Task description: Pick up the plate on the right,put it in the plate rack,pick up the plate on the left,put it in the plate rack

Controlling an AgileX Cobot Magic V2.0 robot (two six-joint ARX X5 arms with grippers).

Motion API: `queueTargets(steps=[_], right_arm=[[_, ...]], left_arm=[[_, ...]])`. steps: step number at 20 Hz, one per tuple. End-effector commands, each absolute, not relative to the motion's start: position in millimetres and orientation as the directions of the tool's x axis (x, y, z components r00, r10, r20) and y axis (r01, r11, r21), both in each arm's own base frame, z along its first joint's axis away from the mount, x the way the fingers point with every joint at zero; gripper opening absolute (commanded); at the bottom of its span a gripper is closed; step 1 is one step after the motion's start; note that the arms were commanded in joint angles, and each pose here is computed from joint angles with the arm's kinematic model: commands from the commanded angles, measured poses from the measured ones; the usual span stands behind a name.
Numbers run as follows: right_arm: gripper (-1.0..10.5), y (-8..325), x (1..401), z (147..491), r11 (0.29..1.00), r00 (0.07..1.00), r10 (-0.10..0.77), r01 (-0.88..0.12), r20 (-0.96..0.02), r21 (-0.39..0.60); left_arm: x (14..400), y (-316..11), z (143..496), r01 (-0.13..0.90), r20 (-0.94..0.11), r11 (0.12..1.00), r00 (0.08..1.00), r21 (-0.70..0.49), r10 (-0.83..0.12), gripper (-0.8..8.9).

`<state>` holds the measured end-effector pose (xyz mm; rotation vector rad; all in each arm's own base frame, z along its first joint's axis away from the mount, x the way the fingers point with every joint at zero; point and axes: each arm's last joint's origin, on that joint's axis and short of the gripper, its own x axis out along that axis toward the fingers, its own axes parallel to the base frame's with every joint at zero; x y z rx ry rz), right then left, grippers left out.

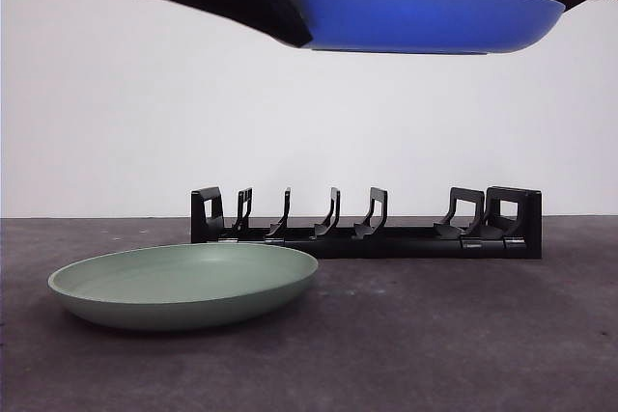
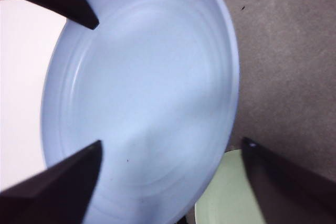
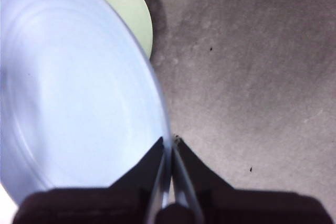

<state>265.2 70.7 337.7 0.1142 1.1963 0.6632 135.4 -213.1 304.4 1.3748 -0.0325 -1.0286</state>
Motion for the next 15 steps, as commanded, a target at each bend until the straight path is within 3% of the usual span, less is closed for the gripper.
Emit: queueTargets(steps=[1,5,15], right_arm=[[-0.1,71.2,264.1,340.7,0.799,0.208,0.545,-0.422,-0.812,0.428],[-0.1,71.2,264.2,340.7,0.8,0.209,0.545,-0.422,-0.812,0.428],[0.1,72.0,264.8,341.4,0.785,0.208,0.566,-0.432,-0.797,0.445]], left_arm=[[134.8,-213.9,303.0,0.582,-0.546,-0.162,0.578,0.797,-0.607,1.32],[133.6,-211.9,299.2,0.606,-0.583,-0.186,0.564,0.773,-0.584,-0.08],[129.7,-210.2,294.5,0.676,-0.631,-0.159,0.54,0.719,-0.557,-0.08]])
